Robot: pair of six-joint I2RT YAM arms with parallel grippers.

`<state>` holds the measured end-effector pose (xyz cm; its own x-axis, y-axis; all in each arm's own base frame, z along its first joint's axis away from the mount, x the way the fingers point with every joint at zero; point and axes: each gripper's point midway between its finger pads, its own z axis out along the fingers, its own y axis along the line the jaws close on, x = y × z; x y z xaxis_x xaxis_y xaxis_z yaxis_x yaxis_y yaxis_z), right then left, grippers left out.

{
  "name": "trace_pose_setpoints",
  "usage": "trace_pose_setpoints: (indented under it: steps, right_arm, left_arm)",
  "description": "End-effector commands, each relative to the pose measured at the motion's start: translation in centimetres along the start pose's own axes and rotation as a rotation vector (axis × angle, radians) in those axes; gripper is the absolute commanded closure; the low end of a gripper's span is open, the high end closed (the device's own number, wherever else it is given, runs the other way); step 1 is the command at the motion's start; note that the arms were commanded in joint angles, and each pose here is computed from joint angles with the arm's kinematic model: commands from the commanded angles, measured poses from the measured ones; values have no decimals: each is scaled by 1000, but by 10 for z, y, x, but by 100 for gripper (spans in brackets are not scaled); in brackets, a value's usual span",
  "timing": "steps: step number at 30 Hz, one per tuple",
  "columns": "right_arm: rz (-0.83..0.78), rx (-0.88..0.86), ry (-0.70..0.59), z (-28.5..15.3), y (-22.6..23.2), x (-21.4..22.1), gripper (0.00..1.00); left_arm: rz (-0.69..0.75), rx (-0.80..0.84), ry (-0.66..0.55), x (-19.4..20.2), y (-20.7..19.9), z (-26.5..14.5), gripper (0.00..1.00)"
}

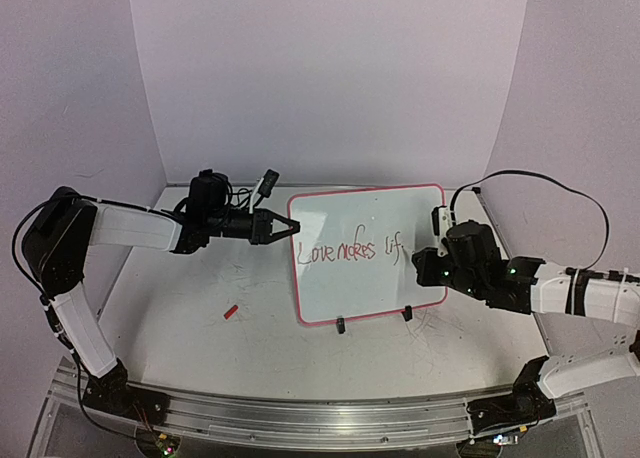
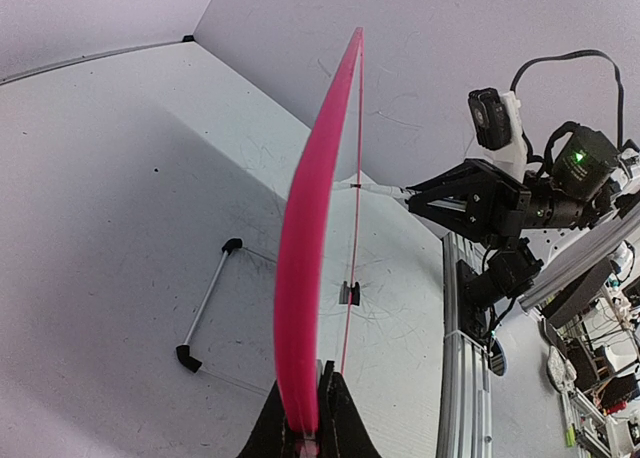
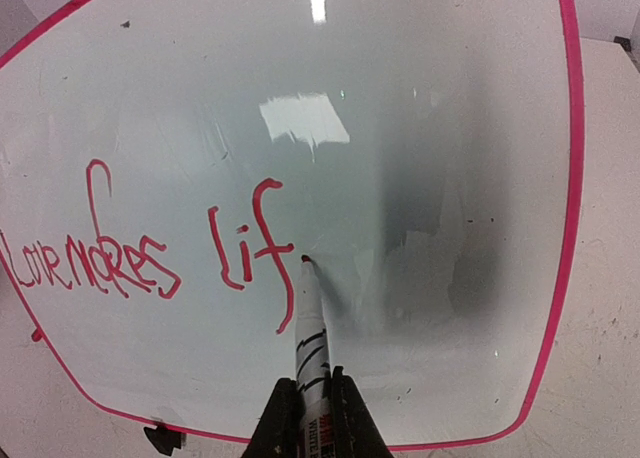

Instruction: Write a sentence on the whiteboard

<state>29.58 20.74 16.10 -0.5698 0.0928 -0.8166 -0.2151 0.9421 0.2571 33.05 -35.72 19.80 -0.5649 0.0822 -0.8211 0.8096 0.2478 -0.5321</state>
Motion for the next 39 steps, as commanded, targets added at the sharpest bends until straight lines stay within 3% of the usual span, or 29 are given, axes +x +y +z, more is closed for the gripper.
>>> trace_pose_setpoints:
  steps: [1, 14, 39]
  right_arm:
    - [24, 53, -29, 1, -8, -7, 100]
    - [36, 57, -90, -1, -5, -25, 100]
    - [1, 4, 11, 6, -1, 6, 100]
  left_arm:
    - [23, -108, 29, 10, 22, 1, 100]
    - [26, -106, 28, 8, 21, 1, 100]
    - [25, -109, 34, 12, 22, 0, 100]
